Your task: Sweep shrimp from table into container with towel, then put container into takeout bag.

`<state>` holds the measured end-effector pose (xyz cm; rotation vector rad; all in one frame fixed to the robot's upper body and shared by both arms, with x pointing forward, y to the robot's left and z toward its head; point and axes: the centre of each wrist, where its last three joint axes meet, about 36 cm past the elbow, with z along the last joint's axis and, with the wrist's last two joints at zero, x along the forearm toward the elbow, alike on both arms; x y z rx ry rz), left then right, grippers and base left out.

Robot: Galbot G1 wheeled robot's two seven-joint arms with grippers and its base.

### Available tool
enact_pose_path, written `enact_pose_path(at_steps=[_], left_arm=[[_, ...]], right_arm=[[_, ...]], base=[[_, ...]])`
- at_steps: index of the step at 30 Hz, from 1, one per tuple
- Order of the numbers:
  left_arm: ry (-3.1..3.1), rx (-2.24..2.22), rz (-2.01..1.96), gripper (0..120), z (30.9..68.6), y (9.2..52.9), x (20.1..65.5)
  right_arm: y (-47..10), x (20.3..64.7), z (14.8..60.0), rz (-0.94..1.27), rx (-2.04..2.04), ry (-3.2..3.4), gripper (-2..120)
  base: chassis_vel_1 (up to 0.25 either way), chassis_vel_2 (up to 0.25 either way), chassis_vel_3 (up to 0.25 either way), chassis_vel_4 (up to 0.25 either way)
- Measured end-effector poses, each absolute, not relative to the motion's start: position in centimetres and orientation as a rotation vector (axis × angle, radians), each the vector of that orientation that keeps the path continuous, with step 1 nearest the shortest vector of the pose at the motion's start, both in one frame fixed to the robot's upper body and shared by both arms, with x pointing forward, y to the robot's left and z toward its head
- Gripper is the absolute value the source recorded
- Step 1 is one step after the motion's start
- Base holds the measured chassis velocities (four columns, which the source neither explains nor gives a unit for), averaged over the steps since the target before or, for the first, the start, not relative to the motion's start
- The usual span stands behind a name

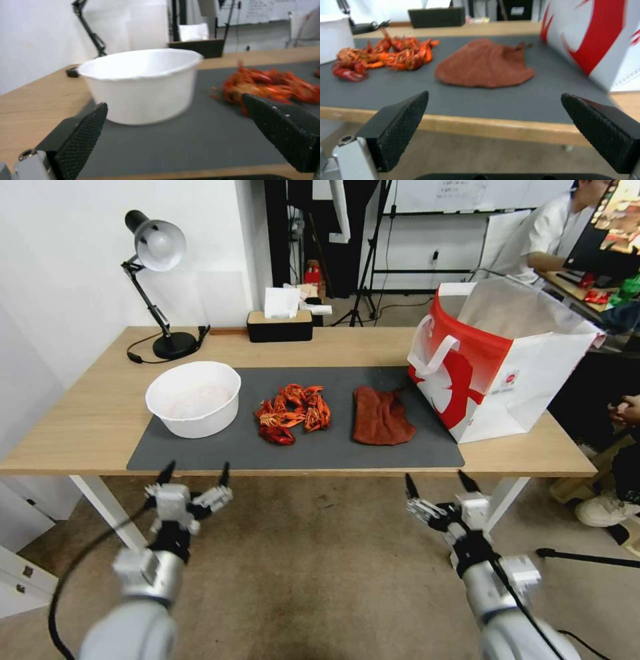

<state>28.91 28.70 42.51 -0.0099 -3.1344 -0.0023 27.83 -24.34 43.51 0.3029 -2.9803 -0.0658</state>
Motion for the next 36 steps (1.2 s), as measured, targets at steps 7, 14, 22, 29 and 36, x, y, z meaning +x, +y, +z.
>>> enact_pose_path(at_steps=[7,14,22,29,36], left_arm=[[-3.137,-0.021,0.02,100,42.5,30.1,28.9],[-3.134,-0.032,0.009,100,42.7,29.9,28.3],[-3.158,-0.044,-0.074,100,43.4,30.7,28.2],[-3.192,-0.058,-0.188,100,44.8,32.4,29.3],[-3.2,-0.254,-0.339,100,47.9,36.0,33.1]], right_arm=[[-26.2,28.7,46.4,-0.027,0.339,-3.059,100],[-25.9,28.4,46.1,-0.051,0.33,-3.049,100],[-26.0,28.4,45.6,-0.058,0.325,-3.031,100],[-25.9,28.3,45.3,-0.065,0.335,-3.018,100],[-26.1,28.1,45.2,-0.037,0.354,-3.012,100]], base=[[0.0,0.0,0.0,0.0],[0.0,0.0,0.0,0.0],[0.0,0.0,0.0,0.0],[0.0,0.0,0.0,0.0],[0.0,0.0,0.0,0.0]])
